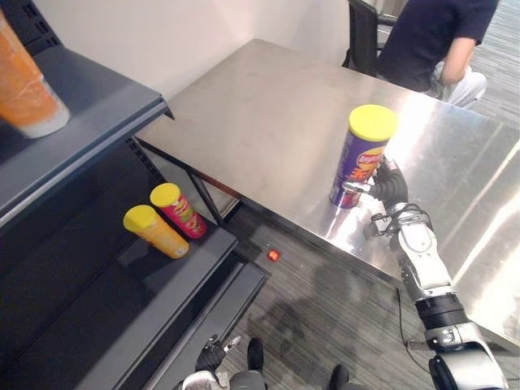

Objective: Put the gum and the chips on the shelf.

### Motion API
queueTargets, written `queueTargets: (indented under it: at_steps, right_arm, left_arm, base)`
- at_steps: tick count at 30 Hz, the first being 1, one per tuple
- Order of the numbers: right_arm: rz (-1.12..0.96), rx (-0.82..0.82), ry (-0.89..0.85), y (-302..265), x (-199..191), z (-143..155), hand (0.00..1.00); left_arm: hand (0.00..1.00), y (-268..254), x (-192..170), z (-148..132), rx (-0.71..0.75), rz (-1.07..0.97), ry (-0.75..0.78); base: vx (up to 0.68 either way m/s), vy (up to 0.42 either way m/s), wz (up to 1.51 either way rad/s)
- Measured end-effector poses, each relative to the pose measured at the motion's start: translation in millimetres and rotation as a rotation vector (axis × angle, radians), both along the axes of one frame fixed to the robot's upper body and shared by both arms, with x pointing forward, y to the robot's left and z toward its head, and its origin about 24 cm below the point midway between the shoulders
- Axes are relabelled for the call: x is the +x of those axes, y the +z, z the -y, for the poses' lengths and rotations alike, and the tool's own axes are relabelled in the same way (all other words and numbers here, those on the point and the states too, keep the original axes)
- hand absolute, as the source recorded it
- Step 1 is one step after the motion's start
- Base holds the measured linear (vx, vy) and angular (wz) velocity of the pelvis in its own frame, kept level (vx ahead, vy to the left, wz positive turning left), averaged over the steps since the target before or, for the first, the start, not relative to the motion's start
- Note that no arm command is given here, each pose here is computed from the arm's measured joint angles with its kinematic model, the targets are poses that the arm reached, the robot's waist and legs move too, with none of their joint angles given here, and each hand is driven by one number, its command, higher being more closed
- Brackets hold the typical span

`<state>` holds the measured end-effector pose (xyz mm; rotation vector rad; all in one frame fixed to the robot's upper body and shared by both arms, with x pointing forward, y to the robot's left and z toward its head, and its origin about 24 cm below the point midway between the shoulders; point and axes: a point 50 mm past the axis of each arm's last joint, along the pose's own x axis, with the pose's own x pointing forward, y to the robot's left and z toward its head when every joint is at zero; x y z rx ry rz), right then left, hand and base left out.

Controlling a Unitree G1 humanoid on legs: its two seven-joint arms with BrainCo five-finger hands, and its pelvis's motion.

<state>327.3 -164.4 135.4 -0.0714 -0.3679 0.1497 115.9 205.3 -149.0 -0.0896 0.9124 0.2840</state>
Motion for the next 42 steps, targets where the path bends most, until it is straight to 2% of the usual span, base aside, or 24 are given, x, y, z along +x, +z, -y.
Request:
queueTargets:
  at_steps: [13, 22, 29, 34, 42]
  right_arm:
    - [0.034, 0.012, 0.008, 14, 10, -13, 1.00]
    - [0.066, 0.016, 0.027, 17, 0, -17, 1.00]
    - [0.280, 0.095, -0.091, 48, -45, 22, 1.00]
    - [0.265, 0.136, -0.189, 33, -71, 49, 1.00]
    - [0.175, 0.167, -0.238, 5, -92, 61, 1.00]
  left_arm:
    - [0.00, 4, 6, -2, 0.024, 0.026, 0.011]
    - [0.00, 5, 6, -4, 0.030, 0.029, 0.015]
    - [0.00, 3, 0, -9, 0.040, 0.012, 0.034]
    - [0.00, 1, -6, -12, 0.052, -0.011, 0.032]
    - [0.00, -2, -19, -13, 0.052, -0.046, 0.040]
  base:
    - [0.00, 0.000, 0.07]
    - [-0.01, -0.007, -0.08]
    - [-0.03, -0.013, -0.12]
    - [-0.04, -0.015, -0.12]
    - [-0.02, -0.006, -0.11]
